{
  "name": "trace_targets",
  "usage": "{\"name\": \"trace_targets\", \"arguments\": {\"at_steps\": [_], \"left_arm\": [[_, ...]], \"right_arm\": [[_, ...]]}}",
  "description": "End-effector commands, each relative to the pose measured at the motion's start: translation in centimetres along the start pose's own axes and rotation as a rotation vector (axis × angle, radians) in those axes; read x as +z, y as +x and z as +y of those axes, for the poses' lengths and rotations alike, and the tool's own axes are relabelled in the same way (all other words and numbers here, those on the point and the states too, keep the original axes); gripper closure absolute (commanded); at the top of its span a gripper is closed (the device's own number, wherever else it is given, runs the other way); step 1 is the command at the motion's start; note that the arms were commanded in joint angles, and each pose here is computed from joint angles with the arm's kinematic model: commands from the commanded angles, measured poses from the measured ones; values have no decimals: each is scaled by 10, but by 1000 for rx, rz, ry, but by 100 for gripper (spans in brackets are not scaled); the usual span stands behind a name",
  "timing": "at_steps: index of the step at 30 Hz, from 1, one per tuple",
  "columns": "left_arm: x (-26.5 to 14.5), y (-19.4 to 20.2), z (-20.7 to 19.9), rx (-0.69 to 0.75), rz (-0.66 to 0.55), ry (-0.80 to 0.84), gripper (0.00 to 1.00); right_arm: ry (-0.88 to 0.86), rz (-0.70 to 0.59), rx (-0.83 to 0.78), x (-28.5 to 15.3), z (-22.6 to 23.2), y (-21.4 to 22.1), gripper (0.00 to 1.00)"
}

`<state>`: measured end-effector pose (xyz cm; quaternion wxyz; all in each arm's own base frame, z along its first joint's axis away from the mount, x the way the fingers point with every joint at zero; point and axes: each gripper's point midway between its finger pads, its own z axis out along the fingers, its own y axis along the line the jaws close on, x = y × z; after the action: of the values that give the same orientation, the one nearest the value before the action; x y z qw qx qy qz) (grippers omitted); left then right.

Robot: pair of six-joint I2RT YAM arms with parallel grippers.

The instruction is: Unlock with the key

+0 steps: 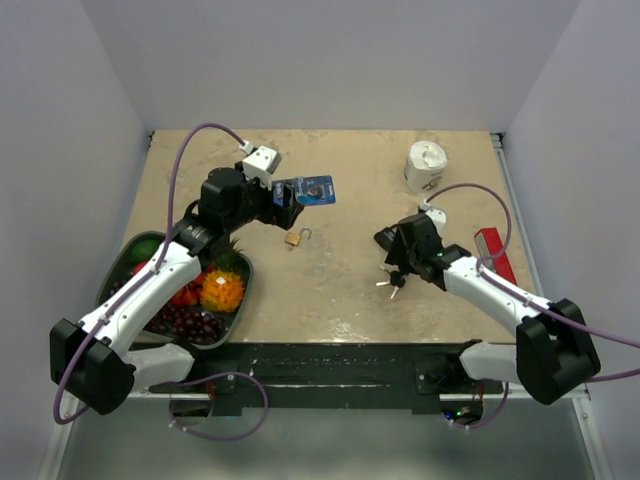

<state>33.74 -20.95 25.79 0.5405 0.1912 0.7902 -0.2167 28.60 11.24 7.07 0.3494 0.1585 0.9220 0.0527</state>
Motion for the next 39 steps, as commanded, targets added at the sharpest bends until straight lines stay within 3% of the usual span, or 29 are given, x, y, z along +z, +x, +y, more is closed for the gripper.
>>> {"name": "trace_targets", "arguments": {"at_steps": [1, 22, 39], "left_arm": [[-6, -21, -8, -10, -81, 36, 1], [-6, -21, -9, -6, -82, 47, 0], [-5, -19, -7, 0, -78, 33, 0]], "right_arm": [[-1, -4, 76, 1, -2, 4, 38], [20, 94, 107, 25, -12, 45, 44], [17, 102, 115, 25, -13, 49, 66]]}}
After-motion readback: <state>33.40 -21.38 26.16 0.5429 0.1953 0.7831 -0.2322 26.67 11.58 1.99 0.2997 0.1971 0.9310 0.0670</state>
